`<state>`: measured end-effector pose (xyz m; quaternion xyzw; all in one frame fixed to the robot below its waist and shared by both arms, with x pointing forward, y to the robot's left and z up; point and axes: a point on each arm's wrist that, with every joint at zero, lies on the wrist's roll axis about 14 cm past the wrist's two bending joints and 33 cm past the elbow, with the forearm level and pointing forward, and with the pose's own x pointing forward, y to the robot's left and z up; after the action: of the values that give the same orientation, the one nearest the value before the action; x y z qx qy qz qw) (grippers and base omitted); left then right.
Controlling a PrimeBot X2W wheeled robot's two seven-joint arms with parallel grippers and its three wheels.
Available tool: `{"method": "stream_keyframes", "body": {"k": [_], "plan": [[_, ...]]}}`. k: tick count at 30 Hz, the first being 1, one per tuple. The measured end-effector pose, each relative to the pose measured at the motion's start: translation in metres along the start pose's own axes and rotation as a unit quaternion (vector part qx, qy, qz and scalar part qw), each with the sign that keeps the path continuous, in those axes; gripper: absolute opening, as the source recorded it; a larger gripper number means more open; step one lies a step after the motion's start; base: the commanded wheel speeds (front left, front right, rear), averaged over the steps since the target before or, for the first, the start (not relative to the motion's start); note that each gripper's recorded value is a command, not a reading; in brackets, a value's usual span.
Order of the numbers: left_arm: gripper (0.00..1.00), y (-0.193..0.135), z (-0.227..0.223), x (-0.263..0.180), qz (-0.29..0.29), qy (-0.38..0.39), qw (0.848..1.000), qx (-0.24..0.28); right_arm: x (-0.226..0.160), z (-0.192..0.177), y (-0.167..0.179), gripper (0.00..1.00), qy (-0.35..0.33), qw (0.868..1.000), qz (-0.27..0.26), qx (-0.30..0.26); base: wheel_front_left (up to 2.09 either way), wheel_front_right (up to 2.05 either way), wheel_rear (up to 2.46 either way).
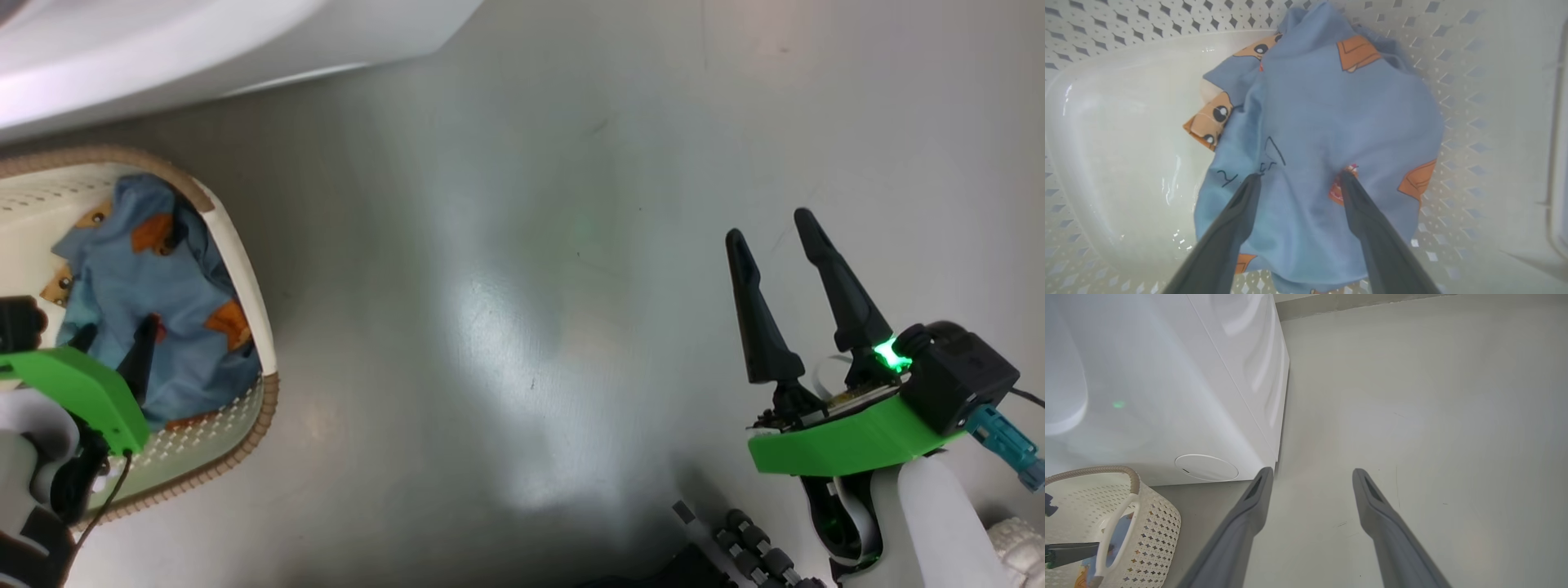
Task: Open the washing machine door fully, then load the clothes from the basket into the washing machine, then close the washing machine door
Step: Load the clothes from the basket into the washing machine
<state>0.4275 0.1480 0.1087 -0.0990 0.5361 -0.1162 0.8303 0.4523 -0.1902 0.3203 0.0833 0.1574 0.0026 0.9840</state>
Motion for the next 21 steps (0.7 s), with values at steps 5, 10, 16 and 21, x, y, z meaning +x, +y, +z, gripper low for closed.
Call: {"method": "stream_keyframes", "body": {"k": [5, 10, 16, 21], "plan": [[1.00, -0.007, -0.005, 0.008, -0.014, 0.011, 1.000, -0.005, 0.003, -0.007, -0.001, 1.00, 0.006, 1.000, -0.001, -0.001, 0.00, 0.00, 0.00], [1.00, -0.012, -0.005, 0.014, -0.031, 0.016, 0.999, -0.005, 0.004, -0.013, -0.002, 1.00, 0.014, 1.000, -0.001, -0.001, 0.00, 0.00, 0.00], [1.00, -0.016, 0.001, 0.021, -0.043, 0.020, 0.999, -0.015, 0.005, -0.016, -0.004, 1.00, 0.017, 1.000, -0.003, -0.002, 0.00, 0.00, 0.00], [0.00, -0.018, 0.001, 0.025, -0.049, 0.031, 0.998, -0.026, 0.005, -0.017, -0.006, 1.00, 0.017, 1.000, -0.006, -0.004, 0.00, 0.00, 0.00]]}}
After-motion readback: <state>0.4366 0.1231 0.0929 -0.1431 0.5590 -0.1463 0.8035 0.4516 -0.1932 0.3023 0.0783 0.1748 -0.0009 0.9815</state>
